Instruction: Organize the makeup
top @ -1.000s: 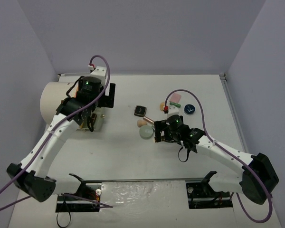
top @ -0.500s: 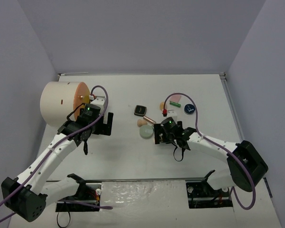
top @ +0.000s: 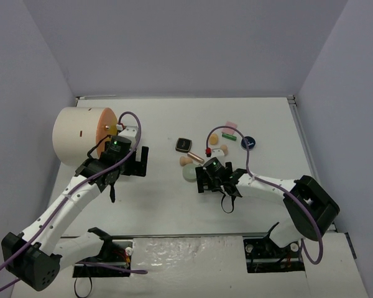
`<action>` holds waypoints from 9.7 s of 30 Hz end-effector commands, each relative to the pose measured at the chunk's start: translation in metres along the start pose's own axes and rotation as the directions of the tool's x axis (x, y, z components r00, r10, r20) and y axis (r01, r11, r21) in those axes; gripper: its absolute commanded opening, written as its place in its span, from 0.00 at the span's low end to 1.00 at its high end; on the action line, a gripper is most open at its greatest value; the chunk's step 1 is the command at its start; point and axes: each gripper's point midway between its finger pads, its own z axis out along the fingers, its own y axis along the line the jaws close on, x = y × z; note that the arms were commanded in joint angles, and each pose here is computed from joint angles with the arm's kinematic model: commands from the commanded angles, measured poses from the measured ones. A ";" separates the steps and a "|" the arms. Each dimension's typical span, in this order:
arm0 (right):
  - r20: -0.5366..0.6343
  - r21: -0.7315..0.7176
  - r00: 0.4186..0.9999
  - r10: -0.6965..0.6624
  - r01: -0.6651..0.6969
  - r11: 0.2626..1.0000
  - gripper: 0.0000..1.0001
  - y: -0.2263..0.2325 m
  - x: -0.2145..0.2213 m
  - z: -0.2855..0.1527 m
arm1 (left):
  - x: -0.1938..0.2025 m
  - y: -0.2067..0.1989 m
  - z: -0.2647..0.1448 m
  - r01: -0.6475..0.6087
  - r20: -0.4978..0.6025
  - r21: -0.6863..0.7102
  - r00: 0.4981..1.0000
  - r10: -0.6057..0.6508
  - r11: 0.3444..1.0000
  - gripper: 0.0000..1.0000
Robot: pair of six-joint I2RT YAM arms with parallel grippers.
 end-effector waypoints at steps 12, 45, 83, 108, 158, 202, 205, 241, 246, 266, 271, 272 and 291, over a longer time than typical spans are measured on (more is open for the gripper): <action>0.081 0.068 0.997 -0.001 -0.005 0.998 0.92 0.002 -0.025 0.016 | -0.023 -0.004 -0.007 0.028 0.077 0.029 0.997 -0.030 0.999 0.97; 0.722 -0.336 0.644 -0.253 0.646 0.685 0.24 0.163 -0.143 -0.181 | -0.081 -0.130 -0.098 0.219 -0.120 0.649 0.975 -0.186 0.728 0.97; 0.809 -0.314 0.552 -0.203 0.696 0.646 0.37 0.187 -0.171 -0.198 | -0.068 -0.155 -0.082 0.326 -0.248 0.701 0.945 -0.211 0.635 0.04; 0.691 -0.153 0.688 -0.224 0.441 0.884 1.00 0.084 -0.154 -0.175 | -0.101 0.023 0.002 -0.029 0.002 -0.182 1.000 0.030 0.983 0.00; 0.269 -0.091 0.944 -0.190 0.221 0.971 0.61 0.009 -0.111 -0.048 | -0.108 -0.005 -0.023 0.043 0.157 0.114 0.986 -0.060 0.993 0.89; 0.151 -0.139 0.937 -0.315 0.336 0.932 0.03 0.023 -0.093 -0.033 | -0.051 -0.026 -0.035 0.127 0.125 0.270 0.978 -0.166 0.954 0.97; 0.261 -0.182 0.903 -0.340 0.392 0.902 0.03 0.046 -0.107 -0.066 | -0.060 -0.049 -0.049 0.179 0.101 0.386 0.967 -0.234 0.905 0.97; 0.757 -0.410 0.649 -0.079 0.565 0.716 0.00 0.140 -0.166 -0.200 | -0.116 -0.182 -0.080 0.304 0.003 0.683 0.908 -0.419 0.664 0.47; 0.753 -0.407 0.653 -0.081 0.559 0.722 0.07 0.140 -0.165 -0.196 | -0.119 -0.184 -0.081 0.296 0.018 0.685 0.906 -0.422 0.666 0.17; 0.696 -0.239 0.700 -0.160 0.437 0.867 1.00 0.085 -0.156 -0.170 | -0.126 -0.059 -0.040 0.083 0.261 0.024 0.962 -0.086 0.996 0.00; 0.674 -0.198 0.717 -0.180 0.410 0.890 1.00 0.066 -0.144 -0.161 | -0.134 0.007 -0.008 0.031 0.179 -0.246 0.984 0.014 0.969 0.00; 0.672 -0.196 0.718 -0.181 0.408 0.892 1.00 0.064 -0.143 -0.160 | -0.133 0.016 0.001 0.030 0.156 -0.274 0.988 0.014 0.961 0.00; 0.616 -0.133 0.764 -0.193 0.342 0.930 1.00 0.038 -0.133 -0.141 | -0.089 0.089 0.117 -0.162 -0.299 -0.467 0.954 0.017 0.870 0.17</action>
